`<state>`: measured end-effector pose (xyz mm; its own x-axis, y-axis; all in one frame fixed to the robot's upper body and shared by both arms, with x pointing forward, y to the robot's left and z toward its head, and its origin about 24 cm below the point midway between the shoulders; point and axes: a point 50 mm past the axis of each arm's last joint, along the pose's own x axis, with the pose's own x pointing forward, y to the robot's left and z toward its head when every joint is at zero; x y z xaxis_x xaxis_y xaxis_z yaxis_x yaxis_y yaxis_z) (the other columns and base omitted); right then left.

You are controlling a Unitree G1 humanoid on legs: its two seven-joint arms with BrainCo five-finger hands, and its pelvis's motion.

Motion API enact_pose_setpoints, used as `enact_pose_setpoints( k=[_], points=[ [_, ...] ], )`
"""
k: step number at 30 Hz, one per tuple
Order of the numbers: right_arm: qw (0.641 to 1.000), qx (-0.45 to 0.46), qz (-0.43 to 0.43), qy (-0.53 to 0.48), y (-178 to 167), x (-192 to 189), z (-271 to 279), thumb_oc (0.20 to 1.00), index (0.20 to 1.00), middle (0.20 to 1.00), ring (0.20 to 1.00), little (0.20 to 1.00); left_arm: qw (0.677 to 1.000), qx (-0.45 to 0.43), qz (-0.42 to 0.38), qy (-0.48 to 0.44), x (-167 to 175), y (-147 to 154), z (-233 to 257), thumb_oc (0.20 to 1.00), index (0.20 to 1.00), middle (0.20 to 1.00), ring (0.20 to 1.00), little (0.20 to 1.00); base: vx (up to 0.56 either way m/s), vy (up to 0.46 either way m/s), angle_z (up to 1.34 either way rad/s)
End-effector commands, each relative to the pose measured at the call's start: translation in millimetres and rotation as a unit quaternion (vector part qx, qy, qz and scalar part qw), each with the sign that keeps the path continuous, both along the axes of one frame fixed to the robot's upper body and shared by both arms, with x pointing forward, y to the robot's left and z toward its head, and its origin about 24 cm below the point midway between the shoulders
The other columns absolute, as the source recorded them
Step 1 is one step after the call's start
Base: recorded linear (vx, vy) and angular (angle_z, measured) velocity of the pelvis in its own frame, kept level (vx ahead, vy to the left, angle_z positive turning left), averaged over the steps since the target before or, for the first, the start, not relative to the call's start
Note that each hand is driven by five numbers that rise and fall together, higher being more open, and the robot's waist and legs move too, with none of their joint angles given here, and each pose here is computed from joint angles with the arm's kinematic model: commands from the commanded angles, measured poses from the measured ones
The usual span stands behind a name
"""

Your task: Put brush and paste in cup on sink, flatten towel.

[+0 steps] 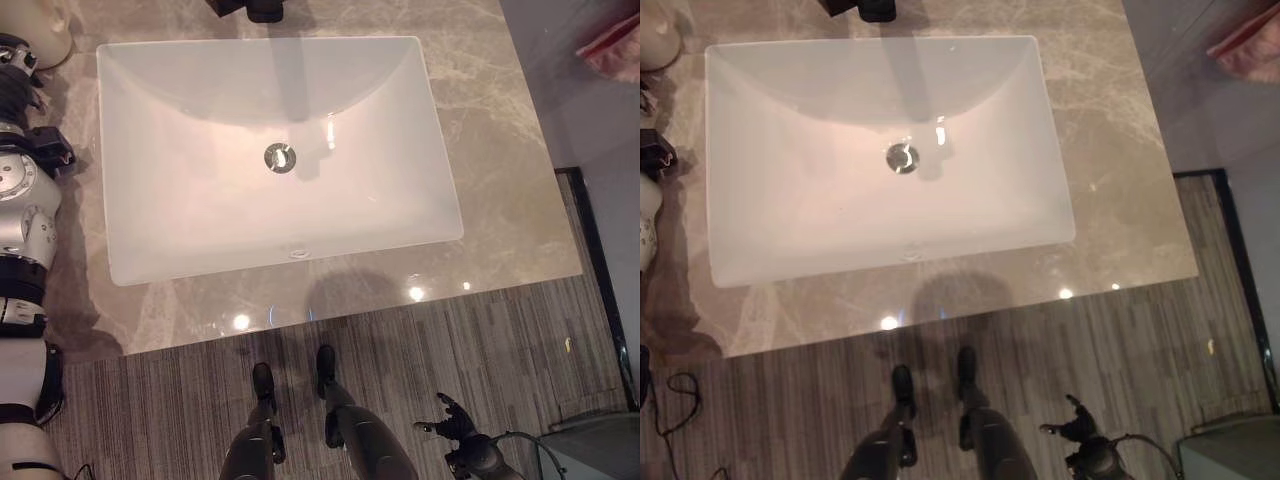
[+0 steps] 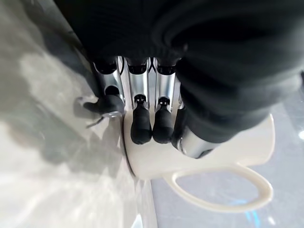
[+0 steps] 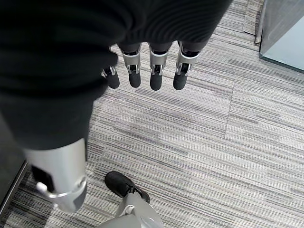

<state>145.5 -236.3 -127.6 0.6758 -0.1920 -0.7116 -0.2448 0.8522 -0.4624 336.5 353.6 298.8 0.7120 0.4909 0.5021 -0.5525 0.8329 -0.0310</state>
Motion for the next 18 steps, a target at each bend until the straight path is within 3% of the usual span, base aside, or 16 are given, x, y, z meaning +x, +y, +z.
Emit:
enact_pose_setpoints(
  k=[1,12,18],
  points=[
    [1.0,-0.016,-0.012,-0.01,-18,4,7,1.0,1.0,1.0,1.0,1.0,0.998,-0.003,0.051,0.04,-1,18,-7,0.2,0.2,0.2,0.2,0.2,0.0,0.024,-0.05],
    [1.0,-0.01,-0.006,0.01,-10,-6,-1,1.0,1.0,1.0,1.0,1.0,1.0,0.002,0.021,0.005,0,-2,-13,0.2,0.2,0.2,0.2,0.2,0.0,0.008,-0.02],
    [0.999,-0.009,-0.034,0.032,-11,-21,-7,1.0,1.0,1.0,1.0,1.0,1.0,0.007,-0.01,-0.013,-40,-11,-71,0.2,0.2,0.2,0.2,0.2,0.06,0.0,0.07]
  ],
)
